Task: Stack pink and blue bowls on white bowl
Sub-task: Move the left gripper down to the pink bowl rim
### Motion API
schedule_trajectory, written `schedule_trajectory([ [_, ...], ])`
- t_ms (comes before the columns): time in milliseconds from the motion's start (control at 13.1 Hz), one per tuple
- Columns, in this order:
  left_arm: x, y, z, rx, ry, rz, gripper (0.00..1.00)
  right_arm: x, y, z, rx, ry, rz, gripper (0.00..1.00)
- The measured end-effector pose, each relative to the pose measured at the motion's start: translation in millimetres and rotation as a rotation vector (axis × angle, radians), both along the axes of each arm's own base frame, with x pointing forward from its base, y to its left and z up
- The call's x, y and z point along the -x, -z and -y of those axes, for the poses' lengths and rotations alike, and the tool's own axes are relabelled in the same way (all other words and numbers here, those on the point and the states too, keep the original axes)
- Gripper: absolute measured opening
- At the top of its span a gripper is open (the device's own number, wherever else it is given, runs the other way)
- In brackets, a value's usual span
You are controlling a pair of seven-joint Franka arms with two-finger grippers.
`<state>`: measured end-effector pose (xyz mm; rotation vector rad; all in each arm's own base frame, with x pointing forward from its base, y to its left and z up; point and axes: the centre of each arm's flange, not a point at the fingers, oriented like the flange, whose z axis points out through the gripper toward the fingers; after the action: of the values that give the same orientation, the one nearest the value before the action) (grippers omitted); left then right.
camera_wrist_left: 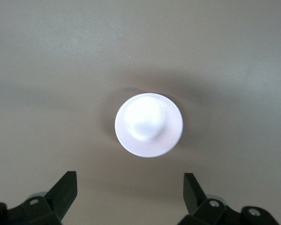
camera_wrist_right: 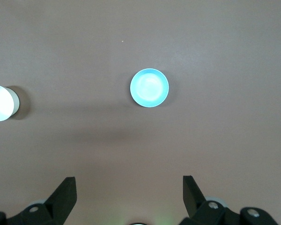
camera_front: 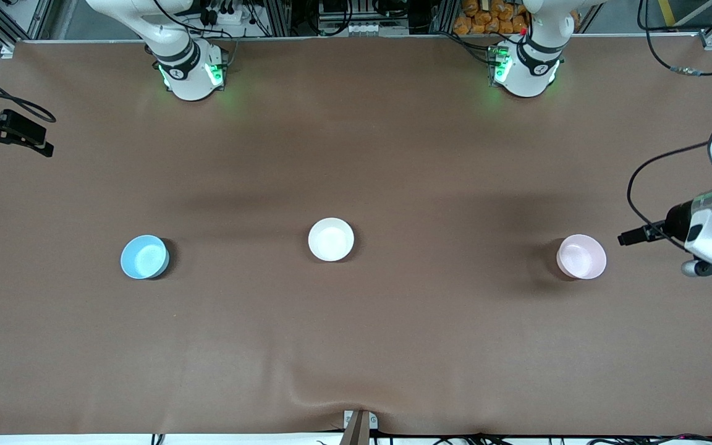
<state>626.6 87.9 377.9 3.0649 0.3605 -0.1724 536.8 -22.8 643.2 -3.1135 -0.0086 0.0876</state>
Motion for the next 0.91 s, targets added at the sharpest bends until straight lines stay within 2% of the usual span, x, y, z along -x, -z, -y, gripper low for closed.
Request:
schedule_trajectory([
  [533,-9,96,-12,0.028,0.014,-0.044,1.00,0,0,0,0.000,0.000,0.000,1.00],
  [913,1,141,-10,0.035,0.067,-0.022,1.00,0,0,0,0.000,0.000,0.000,1.00],
])
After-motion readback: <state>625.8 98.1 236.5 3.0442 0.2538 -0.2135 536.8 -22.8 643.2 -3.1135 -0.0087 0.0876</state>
